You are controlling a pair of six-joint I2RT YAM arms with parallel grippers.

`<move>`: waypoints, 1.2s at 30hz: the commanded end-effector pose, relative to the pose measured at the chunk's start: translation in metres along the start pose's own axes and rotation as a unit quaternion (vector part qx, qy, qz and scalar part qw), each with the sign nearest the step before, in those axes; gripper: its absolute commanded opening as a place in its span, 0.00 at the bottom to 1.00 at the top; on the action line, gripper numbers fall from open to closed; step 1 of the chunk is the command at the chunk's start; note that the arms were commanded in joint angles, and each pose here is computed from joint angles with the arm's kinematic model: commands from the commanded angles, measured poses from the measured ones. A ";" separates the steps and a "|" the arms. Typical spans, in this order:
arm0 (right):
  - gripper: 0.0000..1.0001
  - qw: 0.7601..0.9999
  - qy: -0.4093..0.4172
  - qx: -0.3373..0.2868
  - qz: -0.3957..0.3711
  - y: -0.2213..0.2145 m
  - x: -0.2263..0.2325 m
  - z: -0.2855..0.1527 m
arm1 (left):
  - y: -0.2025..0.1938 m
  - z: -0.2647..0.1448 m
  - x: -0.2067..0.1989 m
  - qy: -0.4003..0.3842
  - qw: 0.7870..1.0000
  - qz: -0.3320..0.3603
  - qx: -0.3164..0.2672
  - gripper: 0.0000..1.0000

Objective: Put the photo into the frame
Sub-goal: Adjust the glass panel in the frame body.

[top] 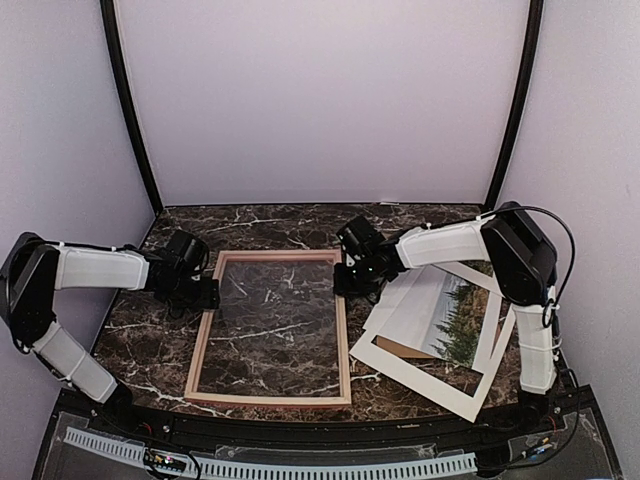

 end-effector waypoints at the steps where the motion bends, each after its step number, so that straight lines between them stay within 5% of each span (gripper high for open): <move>1: 0.31 1.000 0.000 -0.001 0.001 0.005 -0.008 0.002 | -0.004 0.002 0.007 0.013 1.000 0.004 0.008 0.72; 20: 0.38 0.999 0.045 0.000 -0.007 0.015 -0.006 -0.004 | 0.010 0.015 -0.006 0.005 1.000 -0.003 0.009 0.44; 36: 0.38 0.998 0.057 -0.021 0.002 0.054 -0.033 -0.018 | 0.039 0.027 -0.014 0.033 0.999 -0.008 -0.003 0.38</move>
Point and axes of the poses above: each gripper's point midway between its finger pads, its own z axis out along the fingers, its own x axis along the line the jaws close on, y = z × x, the point moved 2 cm from there along -z, back along the fingers, and after that the axes turned 4 degrees about -z, right-handed, at the moved point
